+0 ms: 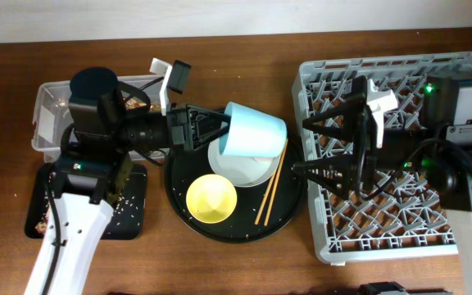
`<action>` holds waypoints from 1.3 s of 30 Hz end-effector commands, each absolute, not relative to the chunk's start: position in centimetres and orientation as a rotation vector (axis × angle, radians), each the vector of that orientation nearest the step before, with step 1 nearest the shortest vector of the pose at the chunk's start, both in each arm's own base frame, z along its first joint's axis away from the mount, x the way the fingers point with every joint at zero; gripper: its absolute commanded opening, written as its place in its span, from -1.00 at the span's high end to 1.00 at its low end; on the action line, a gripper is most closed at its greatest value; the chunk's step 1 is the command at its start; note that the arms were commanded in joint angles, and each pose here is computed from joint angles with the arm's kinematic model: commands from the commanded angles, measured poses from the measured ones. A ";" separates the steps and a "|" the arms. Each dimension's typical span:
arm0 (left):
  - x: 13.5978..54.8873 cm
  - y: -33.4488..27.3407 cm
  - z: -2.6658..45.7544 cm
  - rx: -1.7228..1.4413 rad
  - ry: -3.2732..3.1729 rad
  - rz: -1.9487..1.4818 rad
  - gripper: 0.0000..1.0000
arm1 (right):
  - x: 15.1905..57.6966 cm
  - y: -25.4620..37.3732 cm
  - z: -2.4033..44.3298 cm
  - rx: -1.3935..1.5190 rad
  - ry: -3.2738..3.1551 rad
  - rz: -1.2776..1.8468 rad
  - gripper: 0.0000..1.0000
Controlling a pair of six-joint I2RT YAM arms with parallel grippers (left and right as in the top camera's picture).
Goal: Sort waste into correct bins and load items into the dishwasher rack
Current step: 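Hand the blue cup from the left gripper to the right gripper, then place the blue cup upside down in the rack with the right gripper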
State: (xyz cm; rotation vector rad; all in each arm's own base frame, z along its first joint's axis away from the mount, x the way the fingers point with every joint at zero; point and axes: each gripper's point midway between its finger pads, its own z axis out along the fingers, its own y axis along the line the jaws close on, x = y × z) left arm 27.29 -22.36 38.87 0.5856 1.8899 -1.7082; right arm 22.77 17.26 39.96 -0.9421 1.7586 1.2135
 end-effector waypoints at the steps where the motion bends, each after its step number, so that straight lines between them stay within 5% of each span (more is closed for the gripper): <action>1: 25.8 -23.9 39.7 0.655 1.867 -1.756 0.99 | 22.0 18.0 40.8 -0.994 1.701 1.256 -0.97; 7: 24.4 -25.6 40.3 0.730 1.834 -1.782 0.99 | 21.4 19.6 40.9 -1.088 1.639 1.269 -0.97; 11: 24.4 -25.8 40.3 0.729 1.835 -1.780 1.00 | 21.5 19.6 41.0 -1.092 1.628 1.262 -0.43; 14: 24.3 -25.8 40.3 0.730 1.835 -1.781 0.97 | 21.6 19.6 40.8 -1.086 1.643 1.254 -0.22; 16: 24.2 -25.8 39.9 0.720 1.861 -1.797 0.78 | 22.2 19.4 40.3 -1.074 1.676 1.206 -0.19; 23: 23.1 -25.4 36.8 0.705 1.993 -1.805 0.76 | 22.8 19.4 40.7 -1.088 1.641 1.166 -0.13; 25: 24.2 -25.4 36.4 0.652 2.013 -1.741 0.46 | 22.8 19.4 40.7 -1.087 1.641 1.166 -0.10; 27: 27.0 -24.8 35.3 0.514 2.052 -1.572 -0.38 | 23.2 19.2 40.3 -1.067 1.675 1.141 -0.03; 34: 31.5 -20.7 34.1 0.277 2.088 -1.374 -0.40 | 30.7 12.5 34.8 -0.515 2.176 0.580 0.14; 39: 32.5 -18.7 30.5 0.073 2.248 -1.199 -0.59 | 34.7 5.9 31.3 -0.185 2.336 0.143 0.14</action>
